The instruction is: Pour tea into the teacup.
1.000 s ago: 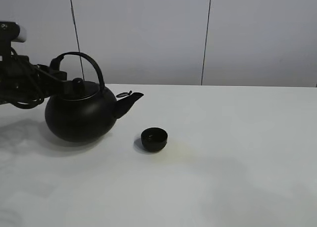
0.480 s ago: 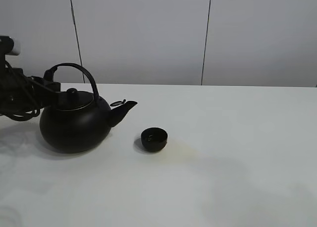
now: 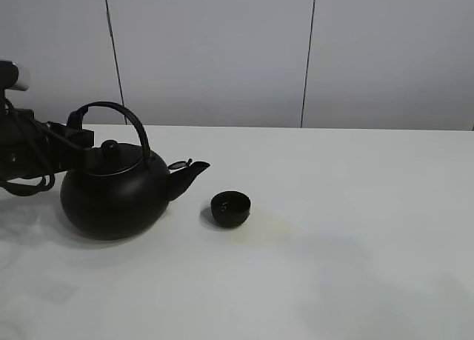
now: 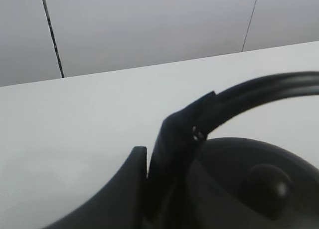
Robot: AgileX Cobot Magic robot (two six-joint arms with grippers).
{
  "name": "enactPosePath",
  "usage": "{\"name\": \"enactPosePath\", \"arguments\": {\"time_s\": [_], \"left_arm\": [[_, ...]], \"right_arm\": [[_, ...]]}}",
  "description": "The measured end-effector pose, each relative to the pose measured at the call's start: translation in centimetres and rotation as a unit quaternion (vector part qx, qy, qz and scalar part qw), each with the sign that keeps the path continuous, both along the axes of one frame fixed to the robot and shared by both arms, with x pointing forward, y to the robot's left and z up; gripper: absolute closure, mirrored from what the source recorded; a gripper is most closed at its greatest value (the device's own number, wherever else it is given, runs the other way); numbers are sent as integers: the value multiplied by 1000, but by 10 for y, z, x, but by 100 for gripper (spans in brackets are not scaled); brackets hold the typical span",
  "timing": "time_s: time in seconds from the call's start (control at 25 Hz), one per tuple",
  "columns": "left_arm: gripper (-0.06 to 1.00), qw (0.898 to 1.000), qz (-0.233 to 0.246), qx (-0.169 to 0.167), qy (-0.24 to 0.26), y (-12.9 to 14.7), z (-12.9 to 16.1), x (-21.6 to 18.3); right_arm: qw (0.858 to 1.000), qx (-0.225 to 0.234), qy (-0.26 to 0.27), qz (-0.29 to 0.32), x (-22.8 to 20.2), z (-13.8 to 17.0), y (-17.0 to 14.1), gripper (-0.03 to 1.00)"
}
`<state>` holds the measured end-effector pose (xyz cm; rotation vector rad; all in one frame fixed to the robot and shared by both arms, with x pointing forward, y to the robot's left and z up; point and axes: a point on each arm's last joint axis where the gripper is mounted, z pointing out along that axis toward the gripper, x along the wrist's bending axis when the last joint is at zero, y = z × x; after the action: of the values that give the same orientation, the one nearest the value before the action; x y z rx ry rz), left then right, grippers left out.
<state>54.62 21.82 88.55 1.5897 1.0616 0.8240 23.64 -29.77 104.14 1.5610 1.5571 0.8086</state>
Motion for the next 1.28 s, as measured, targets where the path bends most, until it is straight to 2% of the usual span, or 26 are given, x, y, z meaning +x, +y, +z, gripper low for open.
{"name": "enactPosePath", "arguments": {"time_s": [0.24, 0.36, 0.48, 0.6, 0.84, 1.04, 1.12, 1.2, 1.28], "left_arm": [[82, 1000, -6, 1, 0, -1, 0, -1], [79, 1000, -18, 2, -1, -3, 0, -2], [75, 999, -26, -11, -16, -5, 4, -2], [68, 999, -35, -20, -35, -6, 10, -4], [48, 999, -36, -19, -17, -2, 6, -21], [33, 999, -38, -16, -30, 0, 28, -31], [30, 999, -36, -12, -17, 1, 41, -35], [27, 999, -31, -10, 24, 2, 54, -40], [26, 997, -13, -35, 64, 5, 77, -44]], "right_arm": [[1000, 0, 0, 0, 0, 0, 0, 39], [1000, 0, 0, 0, 0, 0, 0, 39], [1000, 0, 0, 0, 0, 0, 0, 39], [1000, 0, 0, 0, 0, 0, 0, 39], [1000, 0, 0, 0, 0, 0, 0, 39], [1000, 0, 0, 0, 0, 0, 0, 39], [1000, 0, 0, 0, 0, 0, 0, 39], [1000, 0, 0, 0, 0, 0, 0, 39], [1000, 0, 0, 0, 0, 0, 0, 39]]}}
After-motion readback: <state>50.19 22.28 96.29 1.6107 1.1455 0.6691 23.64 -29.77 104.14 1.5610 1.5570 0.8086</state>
